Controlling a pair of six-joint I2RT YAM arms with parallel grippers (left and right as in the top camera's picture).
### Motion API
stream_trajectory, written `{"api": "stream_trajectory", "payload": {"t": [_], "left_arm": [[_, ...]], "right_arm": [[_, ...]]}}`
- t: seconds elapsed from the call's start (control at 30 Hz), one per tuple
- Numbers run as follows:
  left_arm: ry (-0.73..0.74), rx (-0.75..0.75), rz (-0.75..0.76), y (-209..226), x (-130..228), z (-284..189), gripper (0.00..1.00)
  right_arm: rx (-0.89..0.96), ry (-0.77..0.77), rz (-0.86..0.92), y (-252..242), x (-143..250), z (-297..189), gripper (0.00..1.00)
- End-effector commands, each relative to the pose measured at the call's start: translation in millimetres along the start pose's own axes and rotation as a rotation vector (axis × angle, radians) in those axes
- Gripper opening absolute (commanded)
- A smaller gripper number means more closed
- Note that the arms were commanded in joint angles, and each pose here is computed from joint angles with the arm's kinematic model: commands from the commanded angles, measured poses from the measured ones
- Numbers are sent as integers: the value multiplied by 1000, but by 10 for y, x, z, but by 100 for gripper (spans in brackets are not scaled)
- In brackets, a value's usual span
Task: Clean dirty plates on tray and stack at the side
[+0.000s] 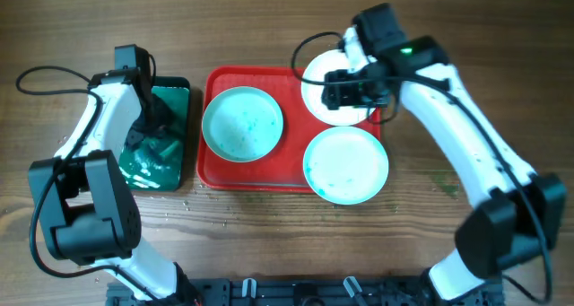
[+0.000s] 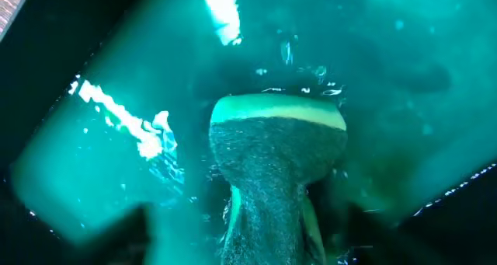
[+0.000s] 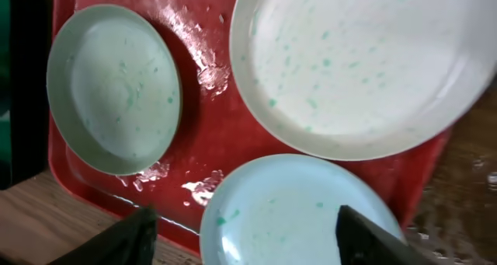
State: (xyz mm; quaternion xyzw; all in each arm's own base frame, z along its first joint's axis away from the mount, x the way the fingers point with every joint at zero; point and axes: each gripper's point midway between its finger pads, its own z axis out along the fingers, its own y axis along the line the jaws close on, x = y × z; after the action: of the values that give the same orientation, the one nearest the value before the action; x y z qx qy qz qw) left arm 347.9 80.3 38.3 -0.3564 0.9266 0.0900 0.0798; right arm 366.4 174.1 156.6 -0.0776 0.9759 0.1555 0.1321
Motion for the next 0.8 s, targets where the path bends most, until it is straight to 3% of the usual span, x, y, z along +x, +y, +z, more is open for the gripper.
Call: {"api": "stream_trajectory", "payload": {"t": [0.0, 0.03, 0.17, 0.3, 0.47, 0.6, 0.7, 0.77], "left_arm": [[-35, -36, -20, 141, -132, -192, 100], [-68, -43, -33, 209, -235, -436, 100], [-259, 58, -90, 332, -485, -1379, 100], [-374, 136, -126, 461, -471, -1863, 100], [-383, 142, -129, 473, -467, -1901, 100], [-383, 142, -129, 473, -467, -1901, 100], [-383, 142, -129, 473, -467, -1901, 100], [-383, 142, -129, 473, -467, -1901, 100]], "right_arm": [[75, -167, -33, -158, -180, -663, 91], [86, -243, -54, -167, -214, -1024, 99], [174, -450, -75, -201, -102, -1922, 99], [174, -606, -87, -132, 282, -2585, 100], [56, -781, -68, 68, 713, -3163, 100], [136, -718, -110, -62, 974, -3108, 99], [234, -778, -94, -223, 798, -3126, 100], [232, -937, -306, -111, 563, -3184, 100]]}}
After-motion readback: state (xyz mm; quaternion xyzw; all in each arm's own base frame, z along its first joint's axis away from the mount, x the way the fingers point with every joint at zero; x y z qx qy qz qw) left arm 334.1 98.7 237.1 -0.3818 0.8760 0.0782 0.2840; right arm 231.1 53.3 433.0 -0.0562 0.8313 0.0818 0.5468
